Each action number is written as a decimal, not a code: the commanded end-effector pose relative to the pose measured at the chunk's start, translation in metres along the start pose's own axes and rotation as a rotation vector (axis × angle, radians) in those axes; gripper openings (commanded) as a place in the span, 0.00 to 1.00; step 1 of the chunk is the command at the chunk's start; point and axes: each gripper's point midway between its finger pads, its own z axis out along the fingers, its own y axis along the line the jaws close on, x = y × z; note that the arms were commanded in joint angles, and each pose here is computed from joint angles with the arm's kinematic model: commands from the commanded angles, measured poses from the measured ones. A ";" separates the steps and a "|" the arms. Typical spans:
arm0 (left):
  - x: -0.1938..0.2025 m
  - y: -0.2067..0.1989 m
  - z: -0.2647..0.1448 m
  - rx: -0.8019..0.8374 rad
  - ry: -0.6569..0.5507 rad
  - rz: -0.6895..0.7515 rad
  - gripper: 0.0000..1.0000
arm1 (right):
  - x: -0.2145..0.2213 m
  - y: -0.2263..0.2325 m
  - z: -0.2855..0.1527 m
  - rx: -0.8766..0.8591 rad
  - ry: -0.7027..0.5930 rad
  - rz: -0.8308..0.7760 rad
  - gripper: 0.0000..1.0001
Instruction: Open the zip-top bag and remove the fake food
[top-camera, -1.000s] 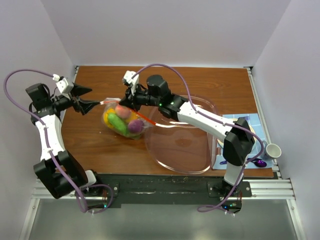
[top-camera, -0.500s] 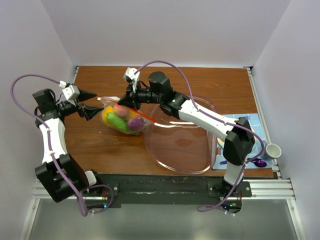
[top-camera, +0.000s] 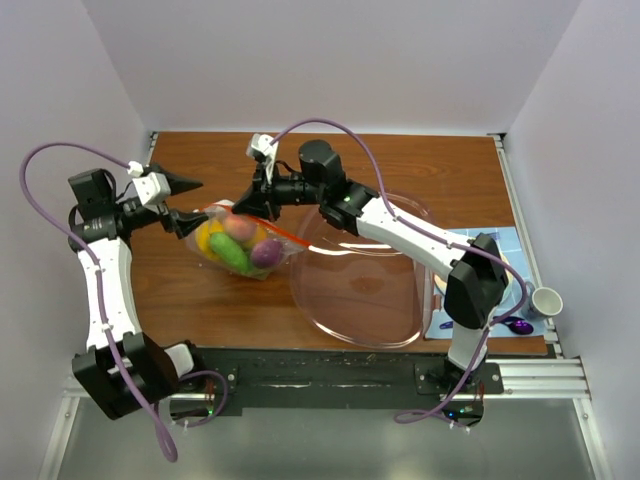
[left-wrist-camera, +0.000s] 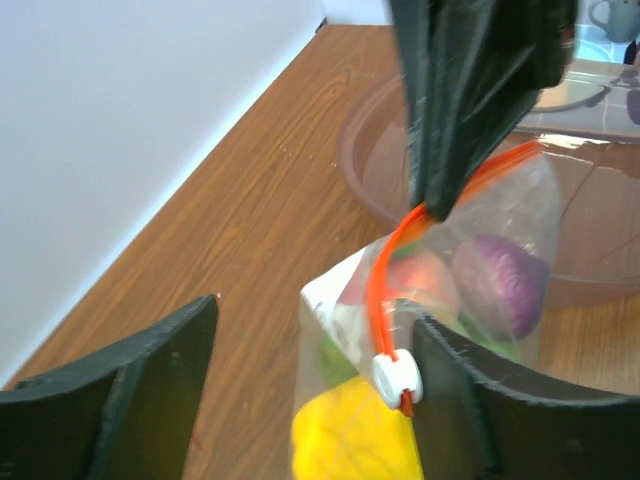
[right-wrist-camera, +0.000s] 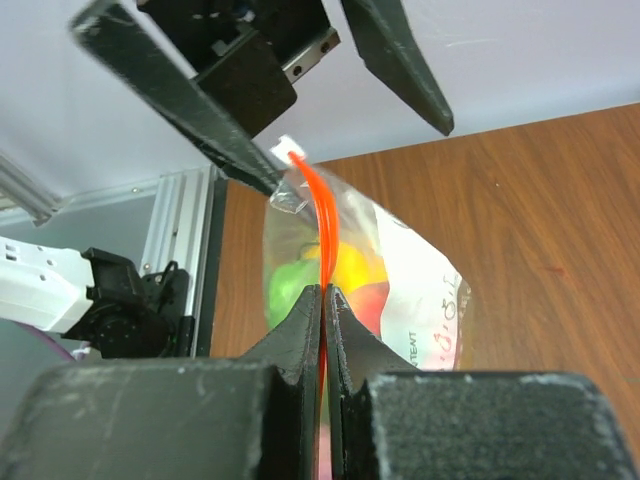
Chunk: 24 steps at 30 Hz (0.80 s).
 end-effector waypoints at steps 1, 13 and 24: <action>-0.042 -0.041 0.010 0.208 -0.191 0.032 0.71 | -0.047 0.014 -0.002 -0.056 -0.109 -0.061 0.00; -0.030 -0.029 -0.004 0.155 -0.155 -0.052 0.64 | -0.058 0.012 -0.027 -0.006 -0.099 -0.126 0.00; -0.029 -0.049 0.007 0.216 -0.161 -0.081 0.36 | -0.058 0.007 -0.026 -0.020 -0.080 -0.124 0.00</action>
